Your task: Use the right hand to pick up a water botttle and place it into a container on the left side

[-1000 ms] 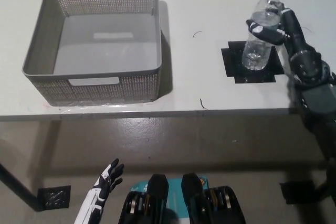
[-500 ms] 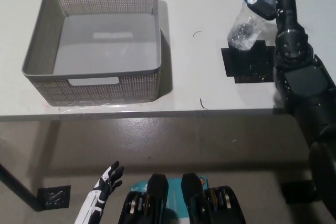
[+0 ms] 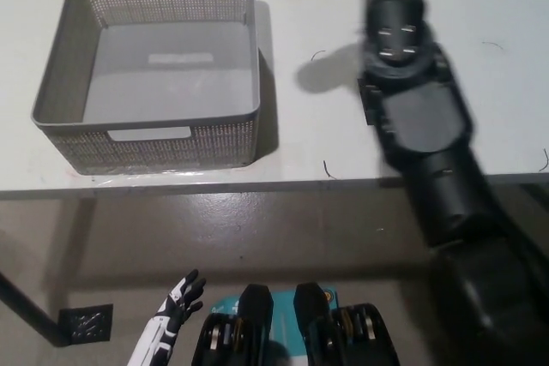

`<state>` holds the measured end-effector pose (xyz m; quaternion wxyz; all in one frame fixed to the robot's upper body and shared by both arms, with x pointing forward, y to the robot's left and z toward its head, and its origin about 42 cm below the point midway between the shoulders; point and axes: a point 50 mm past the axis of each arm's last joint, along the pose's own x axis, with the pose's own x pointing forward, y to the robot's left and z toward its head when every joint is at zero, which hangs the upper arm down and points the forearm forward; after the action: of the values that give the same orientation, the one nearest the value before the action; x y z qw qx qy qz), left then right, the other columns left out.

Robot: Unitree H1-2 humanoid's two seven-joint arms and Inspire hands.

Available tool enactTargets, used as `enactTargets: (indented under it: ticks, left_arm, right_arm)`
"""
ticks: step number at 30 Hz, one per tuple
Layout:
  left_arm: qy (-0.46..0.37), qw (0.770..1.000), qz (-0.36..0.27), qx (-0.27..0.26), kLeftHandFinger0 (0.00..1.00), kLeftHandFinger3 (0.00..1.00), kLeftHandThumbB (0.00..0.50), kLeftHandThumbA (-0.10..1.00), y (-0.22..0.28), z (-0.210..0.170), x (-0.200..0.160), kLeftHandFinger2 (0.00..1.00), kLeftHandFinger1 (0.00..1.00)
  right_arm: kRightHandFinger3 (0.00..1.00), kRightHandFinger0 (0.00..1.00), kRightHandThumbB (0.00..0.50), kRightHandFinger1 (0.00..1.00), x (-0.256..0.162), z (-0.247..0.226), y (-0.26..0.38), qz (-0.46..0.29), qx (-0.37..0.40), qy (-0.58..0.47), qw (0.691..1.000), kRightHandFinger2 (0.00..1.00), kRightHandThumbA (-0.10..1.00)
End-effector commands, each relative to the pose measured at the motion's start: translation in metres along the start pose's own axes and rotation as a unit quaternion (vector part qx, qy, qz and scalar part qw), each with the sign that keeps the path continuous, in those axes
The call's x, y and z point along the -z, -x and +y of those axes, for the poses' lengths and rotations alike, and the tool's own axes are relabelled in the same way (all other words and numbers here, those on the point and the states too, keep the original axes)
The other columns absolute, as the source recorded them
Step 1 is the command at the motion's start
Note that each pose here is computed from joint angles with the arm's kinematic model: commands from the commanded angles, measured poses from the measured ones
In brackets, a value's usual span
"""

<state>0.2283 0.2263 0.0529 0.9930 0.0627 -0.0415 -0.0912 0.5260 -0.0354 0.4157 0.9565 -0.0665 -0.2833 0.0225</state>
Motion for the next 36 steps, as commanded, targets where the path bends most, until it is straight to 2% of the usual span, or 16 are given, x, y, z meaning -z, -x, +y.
enactTargets:
  ticks: [1,6,7,8,11,15,18,23,24,25,26,27,28,31,32,36]
  left_arm:
    - [-0.012,0.999,-0.029,0.009,1.0,1.0,0.296,1.0,0.002,0.0,-0.008,1.0,1.0]
    - [-0.014,0.999,-0.028,0.012,1.0,1.0,0.298,1.0,0.0,-0.001,-0.01,1.0,1.0]
    - [-0.015,0.999,-0.029,0.012,1.0,1.0,0.289,1.0,-0.001,-0.001,-0.01,1.0,1.0]
    - [-0.013,0.999,-0.032,0.013,1.0,1.0,0.29,1.0,-0.002,-0.001,-0.01,1.0,1.0]
    - [-0.016,0.999,-0.029,0.014,1.0,1.0,0.298,1.0,-0.002,-0.002,-0.012,1.0,1.0]
    - [-0.023,0.999,-0.036,0.016,1.0,1.0,0.264,1.0,-0.003,-0.001,-0.013,1.0,1.0]
    - [-0.024,0.999,-0.038,0.025,1.0,1.0,0.234,1.0,-0.004,0.0,-0.013,1.0,1.0]
    - [-0.014,0.999,-0.033,0.033,1.0,1.0,0.264,1.0,-0.005,-0.003,-0.014,1.0,1.0]
    - [-0.013,0.999,-0.032,0.034,1.0,1.0,0.264,1.0,-0.005,-0.004,-0.014,1.0,1.0]
    - [-0.012,0.999,-0.034,0.036,1.0,1.0,0.259,1.0,-0.007,-0.004,-0.013,1.0,1.0]
    - [-0.012,0.999,-0.034,0.037,1.0,1.0,0.26,1.0,-0.008,-0.004,-0.013,1.0,1.0]
    - [-0.011,0.999,-0.035,0.037,1.0,1.0,0.263,1.0,-0.01,-0.004,-0.013,1.0,1.0]
    - [-0.014,0.999,-0.036,0.039,1.0,1.0,0.264,1.0,-0.01,-0.005,-0.013,1.0,1.0]
    - [-0.016,0.998,-0.036,0.042,1.0,1.0,0.263,1.0,-0.01,-0.004,-0.012,1.0,1.0]
    - [-0.017,0.998,-0.033,0.043,1.0,1.0,0.27,1.0,-0.011,-0.004,-0.013,1.0,1.0]
    - [-0.015,0.998,-0.033,0.051,1.0,1.0,0.268,1.0,-0.011,-0.006,-0.011,1.0,1.0]
  right_arm:
    - [0.8,0.0,0.105,0.3,-0.055,0.044,-0.011,-0.048,-0.016,-0.005,0.999,0.72,-0.1]
    - [0.75,0.02,0.105,0.22,-0.038,0.076,-0.001,-0.028,-0.048,-0.016,0.998,0.66,-0.1]
    - [0.66,0.0,0.116,0.08,-0.032,0.085,0.002,-0.018,-0.052,-0.012,0.998,0.49,-0.1]
    - [0.65,0.0,0.116,0.02,-0.027,0.091,0.005,-0.011,-0.059,-0.01,0.998,0.47,-0.1]
    - [0.74,0.0,0.106,0.09,-0.008,0.101,0.013,-0.008,-0.073,0.046,0.996,0.64,-0.1]
    - [0.74,0.0,0.111,0.14,0.022,0.102,0.024,-0.007,-0.086,0.105,0.991,0.66,-0.1]
    - [0.83,0.0,0.116,0.25,0.042,0.094,0.029,0.017,-0.085,0.112,0.99,0.69,-0.1]
    - [0.93,0.0,0.07,0.4,0.064,0.076,0.033,0.032,-0.072,0.135,0.988,0.85,-0.1]
    - [0.93,0.04,0.11,0.44,0.067,0.073,0.035,0.033,-0.055,0.132,0.989,0.88,-0.1]
    - [0.95,0.23,0.223,0.58,0.068,0.07,0.035,0.039,-0.043,0.121,0.991,0.94,0.15]
    - [1.0,0.47,0.277,0.77,0.069,0.068,0.035,0.039,-0.042,0.118,0.991,1.0,0.27]
    - [1.0,0.8,0.368,1.0,0.07,0.065,0.034,0.041,-0.056,0.11,0.991,1.0,0.45]
    - [1.0,0.96,0.379,1.0,0.07,0.063,0.033,0.044,-0.069,0.106,0.991,1.0,0.53]
    - [1.0,1.0,0.413,1.0,0.071,0.061,0.032,0.044,-0.089,0.106,0.989,1.0,0.67]
    - [1.0,1.0,0.426,1.0,0.07,0.059,0.032,0.037,-0.096,0.114,0.988,1.0,0.81]
    - [1.0,1.0,0.426,1.0,0.068,0.054,0.033,0.02,-0.1,0.133,0.986,1.0,0.94]
